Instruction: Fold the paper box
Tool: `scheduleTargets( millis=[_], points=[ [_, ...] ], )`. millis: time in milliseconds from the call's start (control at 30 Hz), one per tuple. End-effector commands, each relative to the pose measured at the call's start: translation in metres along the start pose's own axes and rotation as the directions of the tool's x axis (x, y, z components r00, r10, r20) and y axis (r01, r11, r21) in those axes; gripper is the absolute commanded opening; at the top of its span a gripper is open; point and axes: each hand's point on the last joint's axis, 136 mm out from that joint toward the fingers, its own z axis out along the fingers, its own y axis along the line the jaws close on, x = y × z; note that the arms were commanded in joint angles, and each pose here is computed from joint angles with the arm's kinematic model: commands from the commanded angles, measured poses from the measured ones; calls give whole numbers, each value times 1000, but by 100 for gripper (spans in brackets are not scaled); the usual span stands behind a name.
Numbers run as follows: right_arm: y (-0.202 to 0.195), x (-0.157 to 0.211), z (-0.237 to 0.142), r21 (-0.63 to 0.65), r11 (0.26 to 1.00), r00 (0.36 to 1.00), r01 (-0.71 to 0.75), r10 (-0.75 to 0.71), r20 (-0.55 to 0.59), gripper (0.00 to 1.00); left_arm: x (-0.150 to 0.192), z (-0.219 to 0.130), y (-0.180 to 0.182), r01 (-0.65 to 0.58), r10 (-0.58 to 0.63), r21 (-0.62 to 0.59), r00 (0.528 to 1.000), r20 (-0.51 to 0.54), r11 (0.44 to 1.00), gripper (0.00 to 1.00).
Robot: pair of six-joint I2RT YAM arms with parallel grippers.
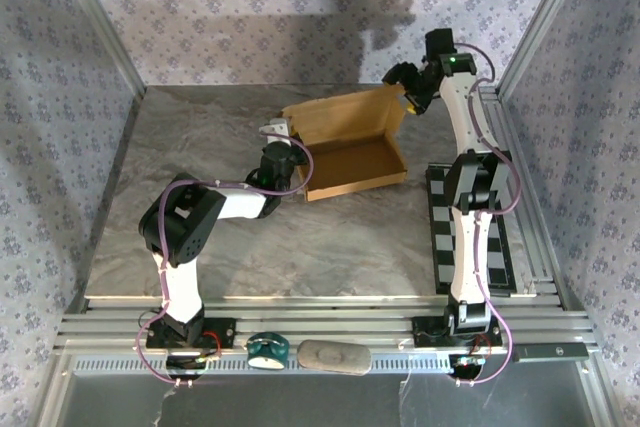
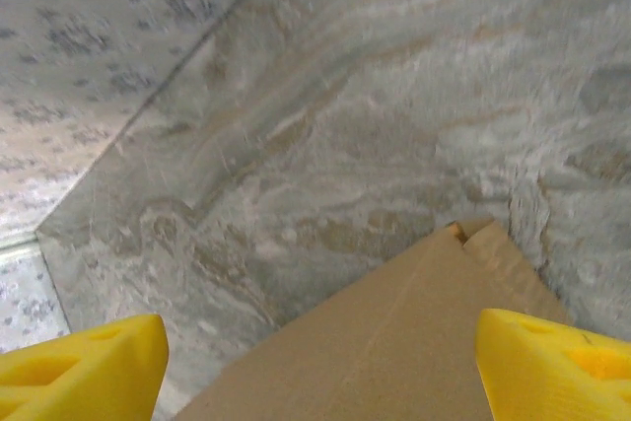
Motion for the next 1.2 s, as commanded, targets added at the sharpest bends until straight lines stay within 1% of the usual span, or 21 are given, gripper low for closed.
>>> scheduleTargets(
  millis=[0, 133, 333, 500, 667, 833, 1033, 1133, 1167],
  points=[
    [33, 22, -28, -118, 990, 996, -73, 67, -57, 82, 74, -9, 29, -130, 111, -62, 962, -251, 990, 0],
    [39, 37, -27, -132, 980, 983, -147, 131, -125, 82, 74, -10, 28, -129, 110, -61, 962, -251, 990, 0],
    [43, 46, -27, -134, 975, 978, -178, 160, -135, 75, 70, -9, 28, -118, 98, -66, 964, -247, 991, 0],
    [35, 64, -17, -95, 980, 973, -176, 158, -170, 73, 61, -7, 27, -92, 73, -75, 971, -227, 993, 0],
    [19, 71, -18, -54, 987, 977, -150, 139, -162, 68, 47, 2, 28, -61, 39, -98, 978, -206, 993, 0],
    [7, 80, -17, -35, 987, 973, -154, 145, -180, 59, 40, 11, 26, -13, -6, -93, 980, -198, 996, 0],
    [4, 89, -18, -38, 983, 968, -182, 173, -185, 52, 43, 12, 23, 18, -36, -89, 977, -208, 996, 0],
    [4, 93, -21, -36, 983, 969, -182, 173, -178, 51, 43, 11, 22, 23, -40, -82, 977, -210, 996, 0],
    [2, 93, -23, -34, 983, 970, -181, 172, -173, 50, 42, 10, 22, 24, -40, -79, 977, -207, 997, 2]
  ],
)
